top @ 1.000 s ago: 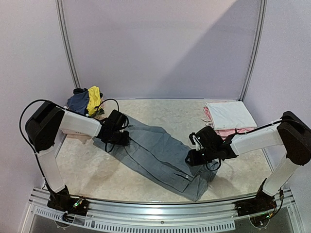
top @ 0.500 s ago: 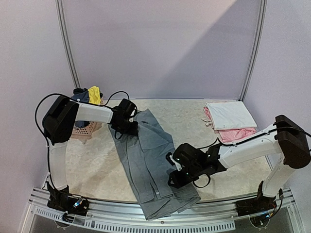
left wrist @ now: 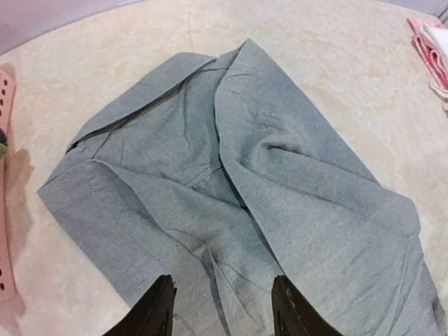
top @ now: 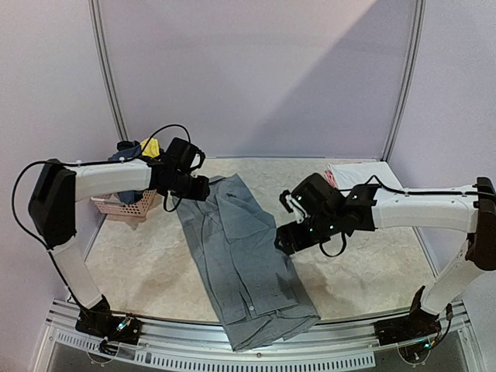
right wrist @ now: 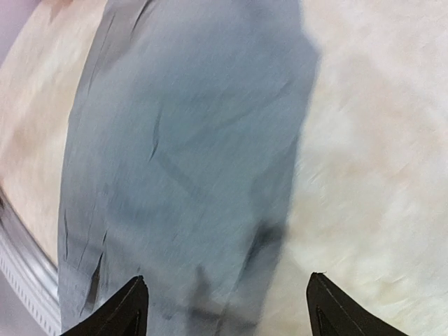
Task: Fold and stack the mixed laundry pile
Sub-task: Rotate the rectangle-folded shirt at the center of the board.
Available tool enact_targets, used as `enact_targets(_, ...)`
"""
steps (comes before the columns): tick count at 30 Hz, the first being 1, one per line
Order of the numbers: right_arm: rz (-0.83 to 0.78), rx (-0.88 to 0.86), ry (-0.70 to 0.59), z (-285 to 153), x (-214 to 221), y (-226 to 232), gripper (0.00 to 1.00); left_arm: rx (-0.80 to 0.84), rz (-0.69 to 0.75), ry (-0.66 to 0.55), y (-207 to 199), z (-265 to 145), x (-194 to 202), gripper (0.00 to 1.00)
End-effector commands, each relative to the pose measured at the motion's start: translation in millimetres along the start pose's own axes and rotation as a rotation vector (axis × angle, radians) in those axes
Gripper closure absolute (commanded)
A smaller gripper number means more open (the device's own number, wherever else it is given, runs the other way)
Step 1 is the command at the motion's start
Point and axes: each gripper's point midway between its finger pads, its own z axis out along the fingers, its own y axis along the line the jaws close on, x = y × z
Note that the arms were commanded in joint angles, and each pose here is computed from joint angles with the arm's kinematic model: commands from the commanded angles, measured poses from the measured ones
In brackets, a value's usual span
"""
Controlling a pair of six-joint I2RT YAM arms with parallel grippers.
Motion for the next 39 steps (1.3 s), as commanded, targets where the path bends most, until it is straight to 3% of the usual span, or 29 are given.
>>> enact_targets(1,0.05,0.016,-0.06,-1,-39,-36,0.2,-0.033,0.0,0.038,9,-22,31,0.47)
enact_targets(10,0.114,-0.148,-0.033,51,-95,-62,0.24,-0.011,-0.085,0.074,25,-46,111,0.39)
enact_targets(18,0.182,-0.288,0.03,114,-128,-73,0.31,0.097,-0.204,0.039,14,-45,151,0.44)
enact_targets(27,0.233,-0.395,0.125,167,-118,-67,0.36,0.119,-0.232,0.051,10,-26,167,0.51)
enact_targets(34,0.273,-0.445,0.186,191,-99,-61,0.56,0.115,-0.23,0.063,8,-15,170,0.53)
enact_targets(39,0.265,-0.472,0.216,199,-86,-49,0.61,0.088,-0.215,0.075,11,-3,169,0.56)
